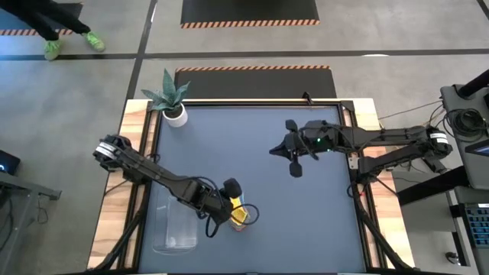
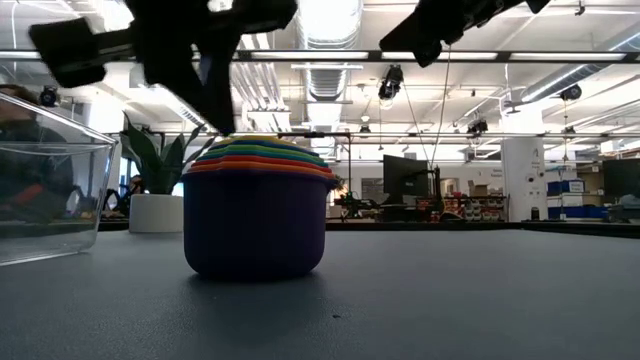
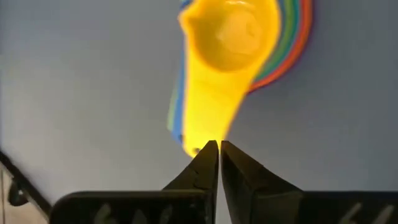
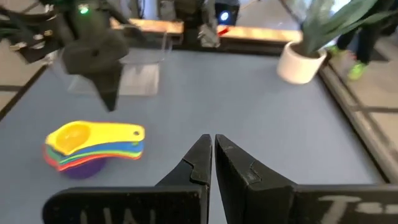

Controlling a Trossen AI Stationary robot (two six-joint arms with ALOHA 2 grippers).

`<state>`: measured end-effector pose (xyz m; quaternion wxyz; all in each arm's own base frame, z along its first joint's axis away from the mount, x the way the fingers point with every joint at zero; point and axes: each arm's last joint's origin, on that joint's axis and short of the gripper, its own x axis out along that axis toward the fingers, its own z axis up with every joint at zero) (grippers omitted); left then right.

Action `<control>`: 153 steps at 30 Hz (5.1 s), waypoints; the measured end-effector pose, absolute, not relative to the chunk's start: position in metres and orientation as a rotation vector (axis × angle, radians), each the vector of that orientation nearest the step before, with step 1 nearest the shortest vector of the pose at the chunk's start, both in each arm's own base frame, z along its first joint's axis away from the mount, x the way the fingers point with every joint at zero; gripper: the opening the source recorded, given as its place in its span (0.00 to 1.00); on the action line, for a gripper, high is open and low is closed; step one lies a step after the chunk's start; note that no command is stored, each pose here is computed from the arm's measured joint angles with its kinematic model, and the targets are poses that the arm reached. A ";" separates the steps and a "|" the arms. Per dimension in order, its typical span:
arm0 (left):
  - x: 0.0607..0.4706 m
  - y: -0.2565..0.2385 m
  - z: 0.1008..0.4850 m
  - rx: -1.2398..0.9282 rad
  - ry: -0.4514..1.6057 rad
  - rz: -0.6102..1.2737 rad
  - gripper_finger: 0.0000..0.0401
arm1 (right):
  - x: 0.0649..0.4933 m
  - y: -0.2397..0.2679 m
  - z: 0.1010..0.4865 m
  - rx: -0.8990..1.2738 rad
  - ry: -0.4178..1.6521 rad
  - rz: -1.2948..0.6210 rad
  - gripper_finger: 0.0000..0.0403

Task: Nest measuring cups in basket
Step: Stack the yellow measuring cup on top of the blue measuring cup

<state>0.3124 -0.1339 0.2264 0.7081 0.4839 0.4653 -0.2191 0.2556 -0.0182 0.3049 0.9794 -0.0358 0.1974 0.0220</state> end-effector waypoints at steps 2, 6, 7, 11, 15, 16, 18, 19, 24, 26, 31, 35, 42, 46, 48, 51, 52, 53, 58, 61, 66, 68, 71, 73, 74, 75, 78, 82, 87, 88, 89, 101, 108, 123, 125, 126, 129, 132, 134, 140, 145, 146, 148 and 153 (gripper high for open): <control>0.309 -0.135 0.220 1.074 1.053 -0.494 0.00 | 0.258 -0.014 0.297 -0.058 0.425 0.061 0.02; 0.303 -0.133 0.204 1.018 1.092 -0.473 0.00 | 0.263 -0.007 0.274 -0.028 0.498 0.081 0.02; 0.302 -0.133 0.201 0.995 1.088 -0.462 0.00 | 0.265 -0.005 0.267 -0.017 0.518 0.085 0.02; 0.305 -0.134 0.197 0.938 1.036 -0.415 0.00 | 0.276 0.000 0.242 0.015 0.578 0.097 0.02; 0.307 -0.135 0.197 0.930 1.012 -0.407 0.00 | 0.292 0.007 0.217 0.019 0.604 0.117 0.02; 0.307 -0.135 0.197 0.932 1.016 -0.409 0.00 | 0.297 0.008 0.212 0.017 0.605 0.120 0.02; 0.306 -0.135 0.196 0.934 1.024 -0.410 0.00 | 0.302 0.009 0.201 0.017 0.630 0.125 0.02; 0.306 -0.135 0.196 0.935 1.026 -0.410 0.00 | 0.305 0.009 0.197 0.017 0.634 0.125 0.02; 0.305 -0.134 0.196 0.937 1.030 -0.411 0.00 | 0.314 0.009 0.185 0.019 0.678 0.122 0.02; 0.304 -0.134 0.197 0.938 1.032 -0.412 0.00 | 0.316 0.009 0.184 0.019 0.682 0.123 0.02; 0.304 -0.134 0.199 0.939 1.027 -0.411 0.00 | 0.315 0.009 0.188 0.015 0.671 0.124 0.02; 0.302 -0.134 0.203 0.936 1.015 -0.409 0.00 | 0.314 0.009 0.192 0.012 0.654 0.125 0.02; 0.299 -0.134 0.213 0.932 0.975 -0.395 0.00 | 0.313 0.010 0.196 0.010 0.641 0.127 0.02; 0.303 -0.135 0.215 0.964 0.942 -0.350 0.00 | 0.315 0.013 0.194 0.006 0.627 0.137 0.02; 0.305 -0.135 0.216 0.987 0.919 -0.301 0.00 | 0.316 0.016 0.193 -0.002 0.619 0.148 0.02; 0.307 -0.135 0.215 1.004 0.911 -0.298 0.00 | 0.319 0.021 0.190 -0.016 0.601 0.166 0.02; 0.307 -0.135 0.214 1.002 0.913 -0.301 0.00 | 0.319 0.023 0.190 -0.023 0.604 0.172 0.02; 0.308 -0.136 0.213 0.994 0.911 -0.294 0.00 | 0.319 0.024 0.189 -0.029 0.604 0.178 0.02; 0.318 -0.140 0.224 0.994 0.900 -0.284 0.00 | 0.319 0.028 0.191 -0.035 0.595 0.190 0.02; 0.322 -0.141 0.228 0.963 0.960 -0.338 0.00 | 0.319 0.028 0.191 -0.039 0.595 0.191 0.02; 0.328 -0.136 0.233 0.797 1.069 -0.339 0.00 | 0.317 0.027 0.187 -0.043 0.605 0.191 0.02; 0.330 -0.137 0.237 0.774 1.071 -0.324 0.00 | 0.316 0.027 0.186 -0.056 0.609 0.196 0.02; 0.334 -0.136 0.248 0.739 1.082 -0.307 0.00 | 0.314 0.027 0.183 -0.063 0.618 0.197 0.02; 0.336 -0.132 0.254 0.685 1.109 -0.305 0.00 | 0.314 0.027 0.182 -0.057 0.623 0.195 0.02; 0.338 -0.129 0.257 0.647 1.120 -0.302 0.00 | 0.313 0.027 0.181 -0.054 0.627 0.194 0.02; 0.340 -0.126 0.260 0.601 1.125 -0.301 0.00 | 0.312 0.027 0.180 -0.050 0.631 0.192 0.02; 0.344 -0.117 0.262 0.449 1.139 -0.286 0.00 | 0.310 0.027 0.177 -0.034 0.643 0.187 0.02; 0.345 -0.111 0.257 0.276 1.170 -0.231 0.00 | 0.310 0.028 0.176 -0.010 0.647 0.182 0.02; 0.344 -0.112 0.251 0.124 1.194 -0.167 0.00 | 0.310 0.030 0.176 0.003 0.649 0.183 0.02; 0.344 -0.112 0.249 0.093 1.199 -0.161 0.00 | 0.310 0.030 0.176 0.002 0.649 0.184 0.02; 0.343 -0.112 0.247 0.068 1.206 -0.151 0.00 | 0.310 0.030 0.176 0.001 0.650 0.185 0.02; 0.341 -0.102 0.232 -0.113 1.259 -0.027 0.00 | 0.308 0.031 0.173 -0.005 0.658 0.189 0.02; 0.340 -0.102 0.226 -0.142 1.266 -0.008 0.00 | 0.308 0.032 0.173 -0.004 0.659 0.194 0.02; 0.339 -0.099 0.212 -0.155 1.251 0.000 0.00 | 0.307 0.036 0.173 0.001 0.661 0.204 0.02; 0.339 -0.099 0.211 -0.157 1.243 -0.002 0.00 | 0.307 0.036 0.173 0.001 0.661 0.204 0.02; 0.339 -0.099 0.211 -0.157 1.243 -0.003 0.00 | 0.307 0.036 0.173 0.000 0.661 0.203 0.02; 0.340 -0.099 0.211 -0.157 1.237 -0.005 0.00 | 0.307 0.036 0.173 0.000 0.661 0.202 0.02; 0.340 -0.099 0.211 -0.157 1.229 -0.008 0.00 | 0.307 0.036 0.173 0.000 0.662 0.203 0.02; 0.341 -0.099 0.212 -0.151 1.222 -0.013 0.00 | 0.307 0.036 0.173 0.004 0.662 0.201 0.02; 0.341 -0.099 0.212 -0.099 1.212 -0.013 0.00 | 0.307 0.036 0.173 0.006 0.662 0.201 0.02; 0.343 -0.098 0.217 -0.034 1.207 -0.024 0.00 | 0.307 0.036 0.173 0.006 0.662 0.201 0.02; 0.342 -0.098 0.219 -0.023 1.215 -0.025 0.00 | 0.307 0.036 0.173 0.006 0.662 0.201 0.02; 0.341 -0.098 0.221 -0.019 1.230 -0.023 0.00 | 0.307 0.036 0.173 0.006 0.662 0.201 0.02; 0.340 -0.097 0.220 -0.029 1.241 -0.015 0.00 | 0.307 0.036 0.173 0.006 0.662 0.201 0.02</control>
